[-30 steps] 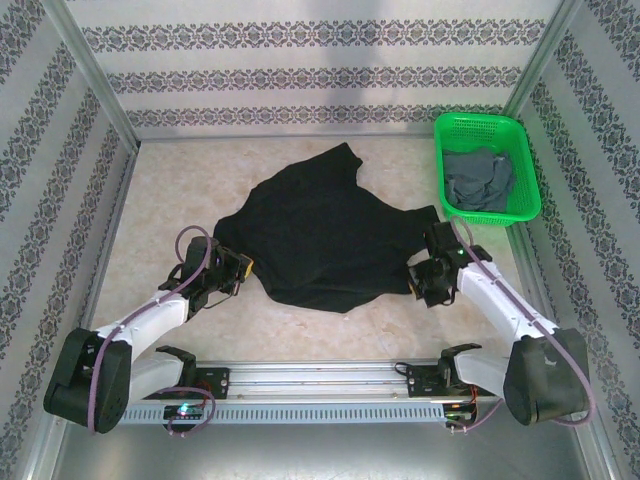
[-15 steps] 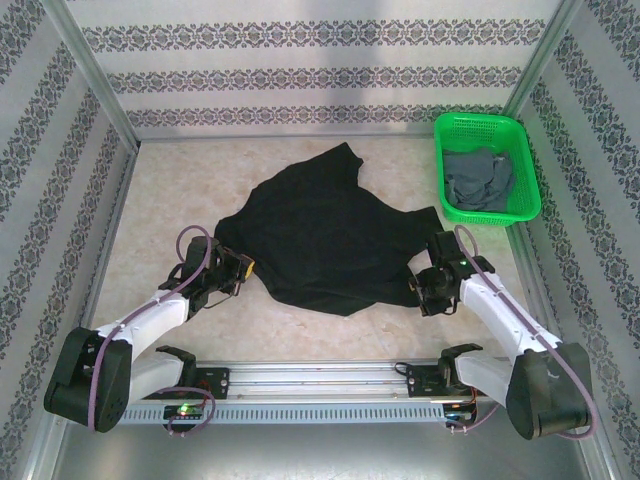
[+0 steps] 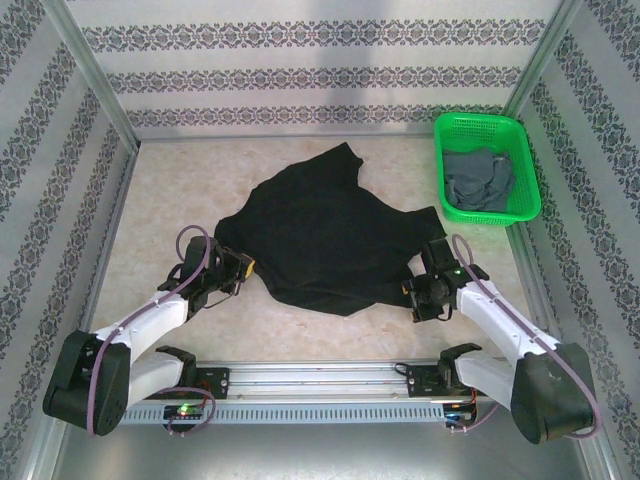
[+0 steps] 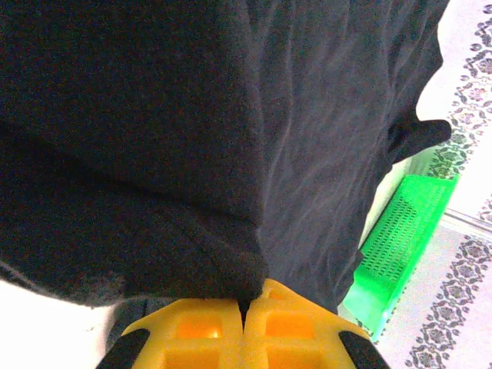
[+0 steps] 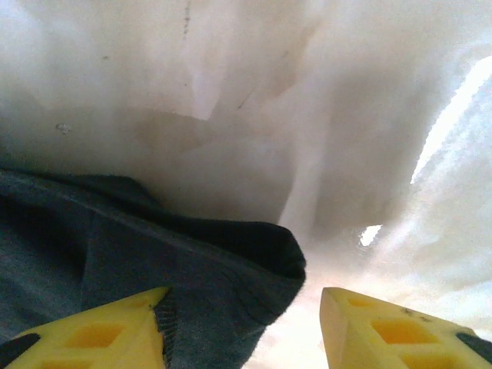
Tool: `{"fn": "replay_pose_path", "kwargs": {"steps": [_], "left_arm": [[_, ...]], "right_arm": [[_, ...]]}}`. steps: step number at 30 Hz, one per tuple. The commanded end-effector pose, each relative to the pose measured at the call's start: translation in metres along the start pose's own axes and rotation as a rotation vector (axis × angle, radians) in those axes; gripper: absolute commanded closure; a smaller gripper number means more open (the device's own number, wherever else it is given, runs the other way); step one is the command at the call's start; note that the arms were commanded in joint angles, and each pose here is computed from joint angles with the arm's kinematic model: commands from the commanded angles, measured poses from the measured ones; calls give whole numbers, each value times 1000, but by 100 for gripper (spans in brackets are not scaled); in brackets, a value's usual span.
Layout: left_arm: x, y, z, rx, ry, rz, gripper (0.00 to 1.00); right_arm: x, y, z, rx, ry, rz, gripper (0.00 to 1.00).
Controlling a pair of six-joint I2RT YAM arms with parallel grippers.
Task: Fold and stack the t-shirts
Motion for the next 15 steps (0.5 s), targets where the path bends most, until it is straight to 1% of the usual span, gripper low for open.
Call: {"fn": "replay_pose_path", "kwargs": {"steps": [1, 4, 8, 9, 10, 13, 14, 15], "left_arm": [[4, 4, -11, 46, -29, 12, 100], [6, 4, -10, 44, -29, 18, 100], [6, 6, -10, 42, -29, 24, 100], [7, 6, -11, 43, -30, 26, 100], [7, 6, -9, 40, -28, 27, 100], [10, 8, -10, 42, -30, 42, 100], [11, 8, -9, 37, -30, 50, 100], [14, 7, -9, 33, -33, 65, 100]], "right_arm": [[-2, -8, -6, -13, -46, -15, 47], [-7, -19, 6, -67, -56, -24, 49], [-3, -22, 17, -50, -45, 2, 58], [-3, -23, 20, -48, -44, 1, 63], [-5, -23, 21, -50, -47, -8, 69], [-15, -18, 30, -78, -44, -53, 93], [-21, -12, 35, -85, -29, -77, 98], [-27, -2, 40, -87, -4, -111, 100]]}}
Point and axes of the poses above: each hand's point on the last joint's axis, 136 mm out from that joint toward the fingers, its own y axis back along the fingers, its own z axis along the line the jaws close on, x = y × z, the point moved 4 cm from there along y, back along the fingers, and after that the axes turned 6 degrees about y, right-handed, at the moved point
